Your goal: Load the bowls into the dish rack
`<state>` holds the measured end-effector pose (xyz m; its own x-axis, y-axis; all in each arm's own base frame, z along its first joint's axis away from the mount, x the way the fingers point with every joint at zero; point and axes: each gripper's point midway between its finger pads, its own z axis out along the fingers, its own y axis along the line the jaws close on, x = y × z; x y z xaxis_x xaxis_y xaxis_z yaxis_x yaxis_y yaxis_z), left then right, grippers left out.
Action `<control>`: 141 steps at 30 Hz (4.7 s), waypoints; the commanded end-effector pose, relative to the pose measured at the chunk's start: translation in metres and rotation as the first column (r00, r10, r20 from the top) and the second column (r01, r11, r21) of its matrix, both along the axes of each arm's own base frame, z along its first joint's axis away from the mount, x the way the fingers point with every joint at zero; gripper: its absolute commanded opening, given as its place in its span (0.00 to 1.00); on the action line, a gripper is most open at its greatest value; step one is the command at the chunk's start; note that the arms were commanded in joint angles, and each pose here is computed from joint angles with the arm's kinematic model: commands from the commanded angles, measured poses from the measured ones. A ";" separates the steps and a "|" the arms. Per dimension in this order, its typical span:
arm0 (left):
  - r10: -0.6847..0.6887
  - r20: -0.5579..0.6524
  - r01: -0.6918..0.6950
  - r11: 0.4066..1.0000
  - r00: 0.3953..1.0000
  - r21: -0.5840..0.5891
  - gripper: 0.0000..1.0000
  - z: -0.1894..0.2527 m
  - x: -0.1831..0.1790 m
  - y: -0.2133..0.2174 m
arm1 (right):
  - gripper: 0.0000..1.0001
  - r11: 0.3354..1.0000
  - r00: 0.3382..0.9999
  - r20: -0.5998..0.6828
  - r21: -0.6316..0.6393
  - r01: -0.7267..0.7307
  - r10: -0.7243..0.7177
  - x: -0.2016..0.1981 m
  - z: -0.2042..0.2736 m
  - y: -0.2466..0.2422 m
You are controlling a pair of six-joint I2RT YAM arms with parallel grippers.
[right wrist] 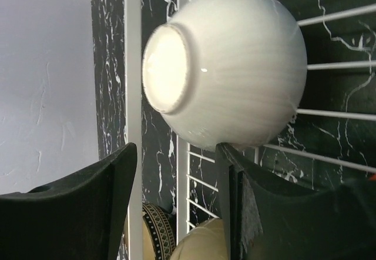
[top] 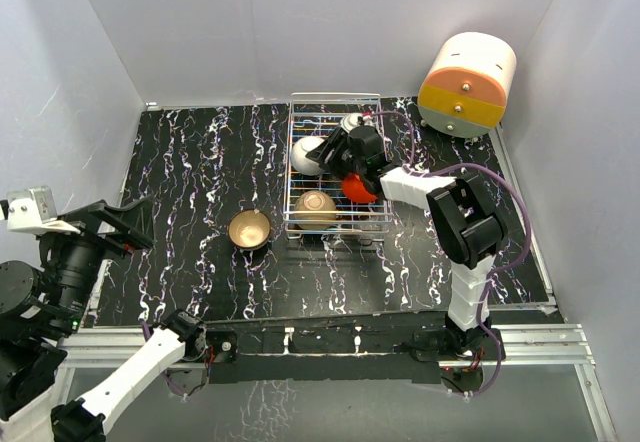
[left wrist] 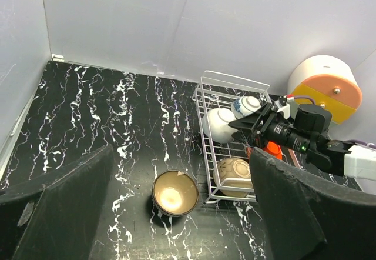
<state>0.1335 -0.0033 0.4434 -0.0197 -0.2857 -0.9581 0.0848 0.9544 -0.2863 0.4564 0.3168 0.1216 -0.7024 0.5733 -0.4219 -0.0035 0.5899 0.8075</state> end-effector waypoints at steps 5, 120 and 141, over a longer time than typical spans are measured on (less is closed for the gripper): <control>0.030 0.000 -0.030 0.999 1.000 0.022 0.96 -0.001 -0.003 0.009 | 0.58 0.996 0.959 0.276 -0.063 -0.057 0.072 0.015 0.085 0.013; 0.133 0.043 -0.129 0.987 0.990 -0.091 0.97 0.012 -0.040 0.062 | 0.54 0.220 0.359 0.059 -0.878 -0.426 0.932 -0.210 -0.019 0.196; 0.142 0.034 -0.138 0.986 0.989 -0.093 0.97 0.011 -0.038 0.062 | 0.08 0.245 0.340 0.056 -0.804 -0.541 0.939 -0.207 -0.039 0.194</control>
<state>0.0940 0.0569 0.4549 0.0647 -0.3734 -0.9254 -0.0219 0.9266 -0.3754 0.2489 0.4961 0.0640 -0.2023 -0.6939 -0.6911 -0.9324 0.3524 -0.0808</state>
